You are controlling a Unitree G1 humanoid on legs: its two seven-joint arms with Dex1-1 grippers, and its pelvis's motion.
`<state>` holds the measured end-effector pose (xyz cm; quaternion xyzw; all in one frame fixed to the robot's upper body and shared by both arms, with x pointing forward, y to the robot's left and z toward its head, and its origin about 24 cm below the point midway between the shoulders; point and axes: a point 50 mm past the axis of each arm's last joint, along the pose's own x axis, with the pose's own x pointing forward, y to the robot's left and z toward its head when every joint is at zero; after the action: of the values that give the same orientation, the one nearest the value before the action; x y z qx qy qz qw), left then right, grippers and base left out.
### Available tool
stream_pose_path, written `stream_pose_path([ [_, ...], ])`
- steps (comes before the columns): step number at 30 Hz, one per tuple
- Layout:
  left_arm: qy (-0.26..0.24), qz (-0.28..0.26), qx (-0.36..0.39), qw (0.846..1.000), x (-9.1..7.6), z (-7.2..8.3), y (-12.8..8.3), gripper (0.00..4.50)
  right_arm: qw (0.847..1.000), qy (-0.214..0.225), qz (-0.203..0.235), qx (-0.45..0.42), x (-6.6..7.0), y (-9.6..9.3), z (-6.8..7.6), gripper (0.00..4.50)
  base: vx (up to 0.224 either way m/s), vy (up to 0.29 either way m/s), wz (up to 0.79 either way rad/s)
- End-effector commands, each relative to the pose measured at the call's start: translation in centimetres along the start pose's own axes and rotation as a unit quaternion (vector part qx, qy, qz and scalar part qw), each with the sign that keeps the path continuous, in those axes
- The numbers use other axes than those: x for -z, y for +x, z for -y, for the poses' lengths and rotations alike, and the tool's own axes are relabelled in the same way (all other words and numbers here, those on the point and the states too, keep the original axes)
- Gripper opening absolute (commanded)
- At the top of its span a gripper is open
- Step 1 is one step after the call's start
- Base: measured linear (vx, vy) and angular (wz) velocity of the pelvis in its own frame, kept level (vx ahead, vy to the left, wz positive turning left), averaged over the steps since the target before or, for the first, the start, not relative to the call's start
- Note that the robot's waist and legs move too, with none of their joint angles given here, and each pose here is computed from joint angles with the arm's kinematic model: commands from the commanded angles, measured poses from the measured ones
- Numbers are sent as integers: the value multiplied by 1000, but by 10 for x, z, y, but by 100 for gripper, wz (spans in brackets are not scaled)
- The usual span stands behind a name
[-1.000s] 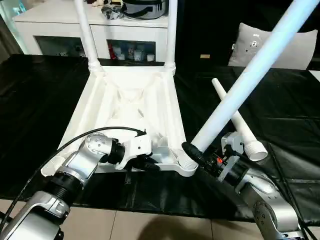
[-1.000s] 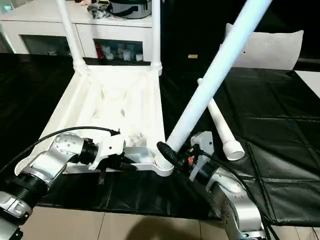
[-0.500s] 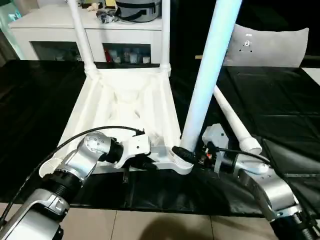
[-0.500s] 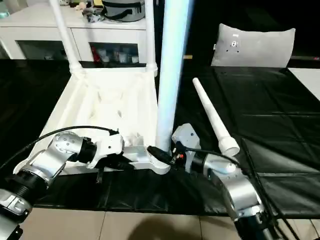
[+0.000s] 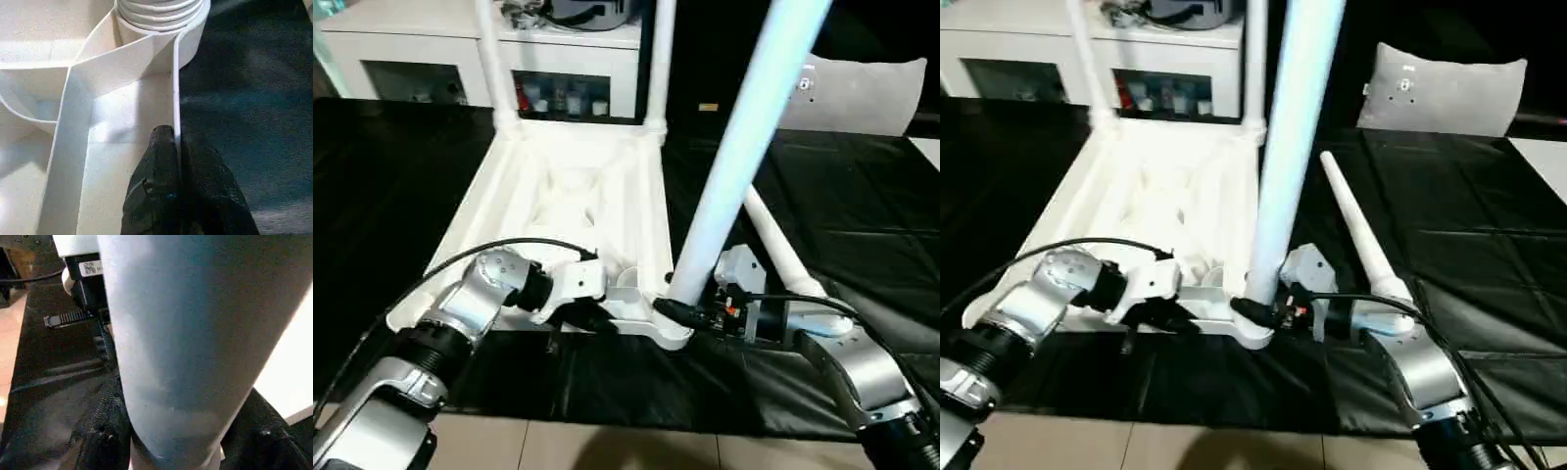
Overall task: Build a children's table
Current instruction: Insert table leg to table base
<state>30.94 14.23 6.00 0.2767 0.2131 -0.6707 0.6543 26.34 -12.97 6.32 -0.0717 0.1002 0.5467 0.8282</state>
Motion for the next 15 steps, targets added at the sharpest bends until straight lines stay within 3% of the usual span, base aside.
stream_pose_path([
  [1, 2, 1, -58, 998, -8, -11, -19, 0, 985, 106, -136, -13, 65, -1, -19, 190, 0, 0, 0],
  [9, -68, 13, -122, 990, -3, 2, -25, 0, 986, 99, -126, 47, 63, 7, -10, 190, 0, 0, 0],
  [11, -112, 33, -164, 980, -9, 15, -18, 0, 982, 104, -115, 111, 62, 11, -1, 190, 0, 0, 0],
  [15, -131, 42, -186, 973, -20, 26, -8, 0, 973, 116, -104, 173, 59, 15, 12, 190, 0, 0, 0],
])
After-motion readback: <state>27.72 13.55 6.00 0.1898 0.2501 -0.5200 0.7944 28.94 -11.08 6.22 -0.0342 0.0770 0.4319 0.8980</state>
